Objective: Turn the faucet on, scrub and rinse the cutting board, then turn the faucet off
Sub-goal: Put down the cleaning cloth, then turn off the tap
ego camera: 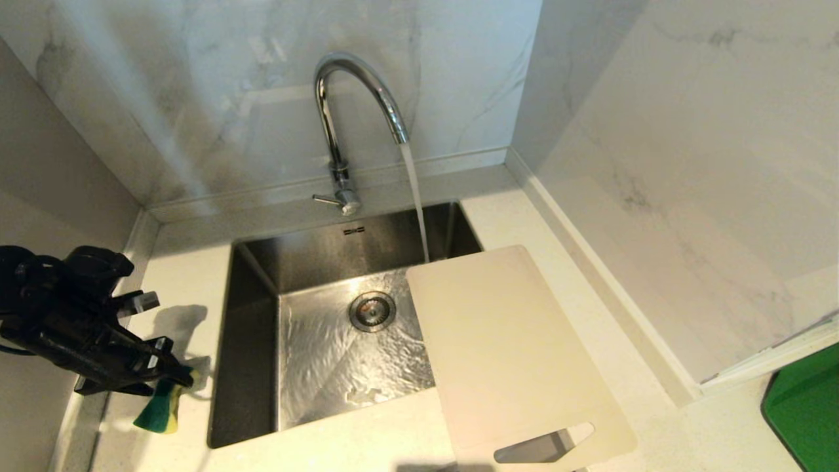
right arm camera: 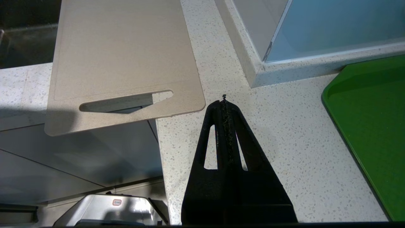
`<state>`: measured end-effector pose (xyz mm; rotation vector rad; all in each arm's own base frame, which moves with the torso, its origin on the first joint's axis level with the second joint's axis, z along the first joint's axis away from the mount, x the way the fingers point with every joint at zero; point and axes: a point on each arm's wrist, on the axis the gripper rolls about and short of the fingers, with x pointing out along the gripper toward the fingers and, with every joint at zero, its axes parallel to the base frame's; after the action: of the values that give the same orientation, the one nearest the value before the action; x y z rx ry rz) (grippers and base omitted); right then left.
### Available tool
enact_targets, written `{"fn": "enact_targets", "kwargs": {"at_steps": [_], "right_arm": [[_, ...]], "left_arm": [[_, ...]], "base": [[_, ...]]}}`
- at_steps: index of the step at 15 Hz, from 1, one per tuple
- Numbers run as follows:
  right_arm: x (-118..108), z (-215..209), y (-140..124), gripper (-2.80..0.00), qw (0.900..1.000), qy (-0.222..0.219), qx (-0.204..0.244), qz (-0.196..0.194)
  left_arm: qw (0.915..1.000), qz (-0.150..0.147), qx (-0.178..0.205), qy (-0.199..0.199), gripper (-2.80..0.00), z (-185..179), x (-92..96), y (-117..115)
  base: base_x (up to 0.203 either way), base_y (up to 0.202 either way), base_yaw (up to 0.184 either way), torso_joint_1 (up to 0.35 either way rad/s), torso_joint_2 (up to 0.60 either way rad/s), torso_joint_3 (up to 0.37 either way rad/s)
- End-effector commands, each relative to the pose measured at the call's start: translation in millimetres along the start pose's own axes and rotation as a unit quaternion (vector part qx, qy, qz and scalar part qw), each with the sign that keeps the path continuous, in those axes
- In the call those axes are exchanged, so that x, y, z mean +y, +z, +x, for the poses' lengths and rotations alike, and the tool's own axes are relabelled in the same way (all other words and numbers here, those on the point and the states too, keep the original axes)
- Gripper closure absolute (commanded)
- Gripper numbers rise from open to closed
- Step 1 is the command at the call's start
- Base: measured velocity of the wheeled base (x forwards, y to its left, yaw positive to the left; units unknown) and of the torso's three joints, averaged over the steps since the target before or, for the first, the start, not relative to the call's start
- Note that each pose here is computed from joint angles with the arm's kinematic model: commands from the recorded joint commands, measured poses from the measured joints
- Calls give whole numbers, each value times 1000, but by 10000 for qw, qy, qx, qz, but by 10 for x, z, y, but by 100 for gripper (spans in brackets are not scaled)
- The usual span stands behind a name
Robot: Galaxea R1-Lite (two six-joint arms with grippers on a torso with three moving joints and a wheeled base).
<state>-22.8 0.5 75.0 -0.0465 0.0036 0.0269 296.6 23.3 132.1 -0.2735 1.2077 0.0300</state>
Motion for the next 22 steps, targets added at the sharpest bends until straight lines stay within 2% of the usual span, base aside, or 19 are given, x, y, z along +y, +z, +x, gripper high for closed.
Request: {"fn": "enact_targets", "kwargs": {"at_steps": [1, 5, 8, 9, 10, 15, 19, 22], "right_arm": [[0, 0, -1, 0, 10000, 4, 5, -5], [0, 0, 0, 0, 10000, 12, 1, -20], [0, 0, 0, 0, 10000, 12, 1, -20], [0, 0, 0, 0, 10000, 12, 1, -20], [1, 1, -4, 0, 10000, 18, 8, -28], [1, 1, -4, 0, 10000, 27, 8, -35], [1, 1, -4, 0, 10000, 12, 9, -20], [1, 1, -4, 0, 10000, 12, 8, -12]], "left_arm": [[9998, -43, -169, -3, -280, -131, 24, -30], [9962, 53, -821, -297, -280, -565, -31, -88], [9907, 315, -1219, -524, -280, -914, -219, -141], [9900, 304, -1250, -577, -104, -975, -267, -144], [9889, 280, -1310, -636, 0, -1036, -312, -142], [9799, 336, -1656, -1064, 0, -1245, -597, -154], [9695, 679, -1911, -1378, 0, -1329, -806, -195], [9554, 939, -2288, -1617, 0, -1372, -946, -170]], "base": [[0, 0, 0, 0, 0, 0], [0, 0, 0, 0, 0, 0], [0, 0, 0, 0, 0, 0], [0, 0, 0, 0, 0, 0], [0, 0, 0, 0, 0, 0], [0, 0, 0, 0, 0, 0], [0, 0, 0, 0, 0, 0], [0, 0, 0, 0, 0, 0]]}}
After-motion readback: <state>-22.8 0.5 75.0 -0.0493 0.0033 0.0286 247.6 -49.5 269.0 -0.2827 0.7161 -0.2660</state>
